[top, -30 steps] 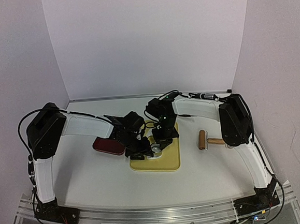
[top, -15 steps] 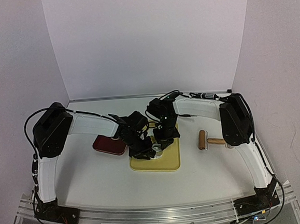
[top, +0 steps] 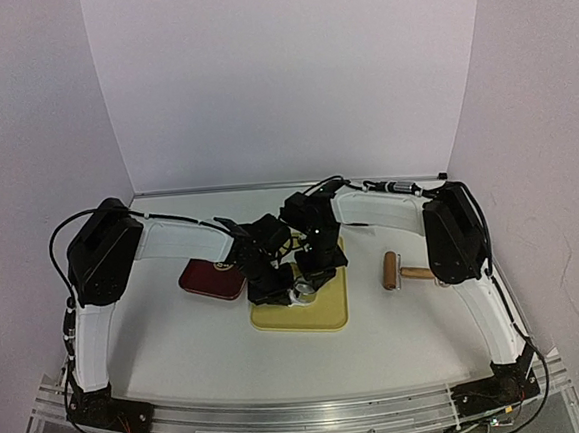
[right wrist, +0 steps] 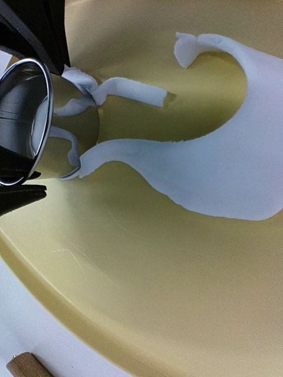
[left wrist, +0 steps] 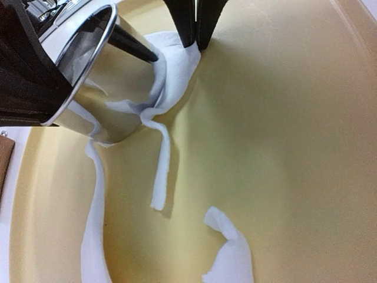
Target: Roll out the dumpling wrappers from the dough
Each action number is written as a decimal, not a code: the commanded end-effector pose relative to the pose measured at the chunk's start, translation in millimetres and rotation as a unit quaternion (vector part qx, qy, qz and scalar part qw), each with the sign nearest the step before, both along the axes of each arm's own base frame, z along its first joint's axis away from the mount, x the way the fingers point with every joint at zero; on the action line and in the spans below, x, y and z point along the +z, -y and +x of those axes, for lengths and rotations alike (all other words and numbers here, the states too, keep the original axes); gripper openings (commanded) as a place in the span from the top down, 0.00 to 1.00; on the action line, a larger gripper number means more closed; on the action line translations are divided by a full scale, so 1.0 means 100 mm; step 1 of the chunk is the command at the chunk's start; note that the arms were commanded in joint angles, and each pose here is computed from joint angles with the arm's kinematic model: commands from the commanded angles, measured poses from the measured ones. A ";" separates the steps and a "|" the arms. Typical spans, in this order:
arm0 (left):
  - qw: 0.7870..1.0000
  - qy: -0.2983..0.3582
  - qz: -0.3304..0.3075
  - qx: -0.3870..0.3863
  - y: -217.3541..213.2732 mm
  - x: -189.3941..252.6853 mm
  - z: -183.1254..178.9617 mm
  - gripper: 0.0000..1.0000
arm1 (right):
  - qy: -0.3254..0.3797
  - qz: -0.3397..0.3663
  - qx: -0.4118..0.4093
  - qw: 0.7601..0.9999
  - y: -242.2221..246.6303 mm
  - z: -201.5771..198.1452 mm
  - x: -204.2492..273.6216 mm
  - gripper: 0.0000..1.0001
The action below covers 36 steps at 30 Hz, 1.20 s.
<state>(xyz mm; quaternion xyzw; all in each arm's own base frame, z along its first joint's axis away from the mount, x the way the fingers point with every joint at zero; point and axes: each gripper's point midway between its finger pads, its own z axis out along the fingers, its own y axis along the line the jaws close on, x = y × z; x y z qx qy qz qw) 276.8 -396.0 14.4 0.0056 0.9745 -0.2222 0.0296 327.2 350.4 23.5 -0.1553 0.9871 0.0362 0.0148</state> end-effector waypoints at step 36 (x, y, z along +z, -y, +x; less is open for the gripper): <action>0.984 0.082 0.127 0.091 -0.89 0.23 0.08 1.00 | 0.000 -0.113 0.010 0.994 0.36 -0.02 -0.11 1.00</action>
